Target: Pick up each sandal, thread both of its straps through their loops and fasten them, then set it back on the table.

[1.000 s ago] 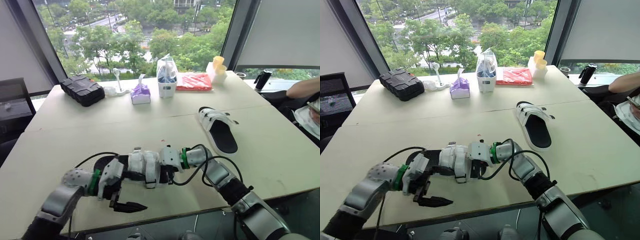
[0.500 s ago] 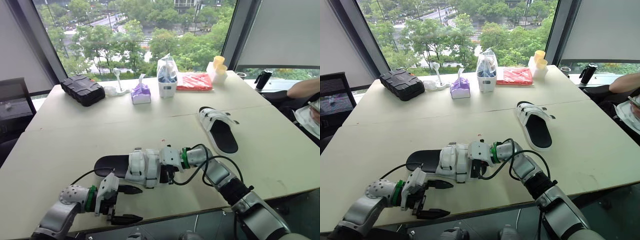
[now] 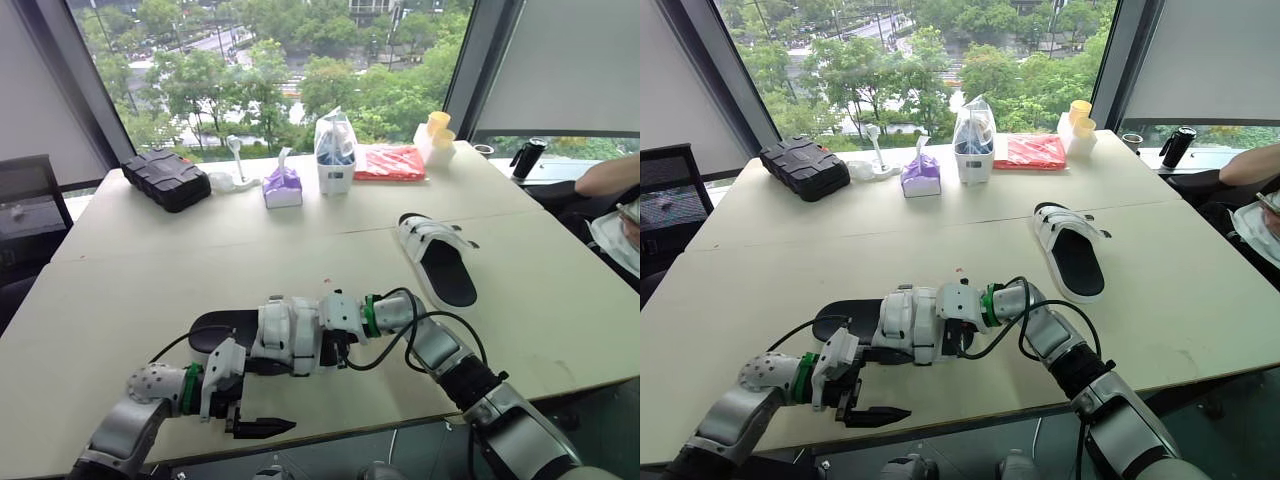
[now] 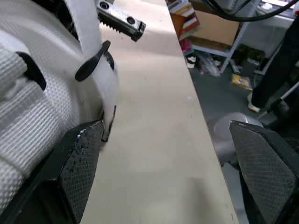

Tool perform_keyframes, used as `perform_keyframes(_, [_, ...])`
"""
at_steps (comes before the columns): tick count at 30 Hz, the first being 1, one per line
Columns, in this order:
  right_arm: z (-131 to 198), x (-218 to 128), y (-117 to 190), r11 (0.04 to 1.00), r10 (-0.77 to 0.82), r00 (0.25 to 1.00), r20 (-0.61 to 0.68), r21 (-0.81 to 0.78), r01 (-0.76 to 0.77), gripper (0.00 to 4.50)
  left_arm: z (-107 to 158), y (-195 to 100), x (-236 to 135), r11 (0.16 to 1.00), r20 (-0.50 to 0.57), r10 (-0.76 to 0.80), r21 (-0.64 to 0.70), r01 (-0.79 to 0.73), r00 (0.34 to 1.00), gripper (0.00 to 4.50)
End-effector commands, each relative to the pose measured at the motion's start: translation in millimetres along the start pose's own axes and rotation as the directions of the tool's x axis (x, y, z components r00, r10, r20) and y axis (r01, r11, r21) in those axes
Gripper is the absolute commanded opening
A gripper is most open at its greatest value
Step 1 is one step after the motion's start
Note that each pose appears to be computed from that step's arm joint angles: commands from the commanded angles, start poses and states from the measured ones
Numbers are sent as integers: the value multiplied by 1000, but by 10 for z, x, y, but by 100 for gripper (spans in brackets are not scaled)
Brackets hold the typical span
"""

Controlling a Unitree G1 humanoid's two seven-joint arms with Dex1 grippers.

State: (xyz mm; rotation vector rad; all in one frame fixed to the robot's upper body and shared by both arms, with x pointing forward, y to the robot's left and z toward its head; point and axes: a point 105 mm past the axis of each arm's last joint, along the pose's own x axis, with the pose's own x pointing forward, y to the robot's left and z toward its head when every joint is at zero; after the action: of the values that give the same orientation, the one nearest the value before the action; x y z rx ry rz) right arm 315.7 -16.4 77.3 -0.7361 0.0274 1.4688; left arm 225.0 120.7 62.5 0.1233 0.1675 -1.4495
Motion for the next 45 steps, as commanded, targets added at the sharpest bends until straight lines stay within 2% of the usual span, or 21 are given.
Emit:
perform_keyframes(1, [-441, 2, 265, 992, 83, 983, -161, 103, -66, 0, 229, 2, 83, 993, 59, 9, 117, -16, 998, 443])
perform_keyframes(6, [-447, -1, 263, 993, 83, 983, -163, 102, -67, 0, 323, 2, 142, 989, 80, 21, 143, -32, 997, 443])
perform_keyframes(15, [-441, 6, 255, 993, 82, 983, -162, 102, -66, 0, 299, 34, 223, 999, 56, 26, 32, -27, 998, 443])
perform_keyframes(18, [-443, 5, 255, 993, 81, 983, -163, 103, -64, 0, 200, 74, 212, 999, 10, 42, -20, -42, 999, 369])
perform_keyframes(24, [-453, 0, 260, 993, 78, 983, -165, 106, -61, 0, 48, 110, 212, 990, -15, 53, -131, -55, 998, 54])
perform_keyframes(25, [-453, 0, 260, 993, 78, 983, -164, 106, -61, 0, 16, 99, 212, 988, -19, 52, -147, -54, 998, 16])
perform_keyframes(26, [-452, 1, 259, 993, 77, 983, -164, 106, -60, 0, -23, 83, 210, 985, -24, 49, -163, -52, 999, 3])
perform_keyframes(32, [-450, -3, 254, 993, 77, 984, -163, 106, -60, 0, -201, -88, 133, 968, -39, -30, -250, 19, 999, 3])
perform_keyframes(38, [-453, -3, 262, 992, 81, 983, -164, 105, -65, 0, -270, -438, -89, 889, -39, -244, -407, 208, 969, 3])
perform_keyframes(41, [-451, 1, 261, 992, 81, 983, -162, 107, -64, 0, -321, -560, -190, 861, -47, -323, -429, 273, 945, 3])
perform_keyframes(45, [-449, 2, 264, 992, 81, 984, -161, 108, -64, 0, -318, -535, -203, 878, -28, -305, -394, 270, 952, 3])
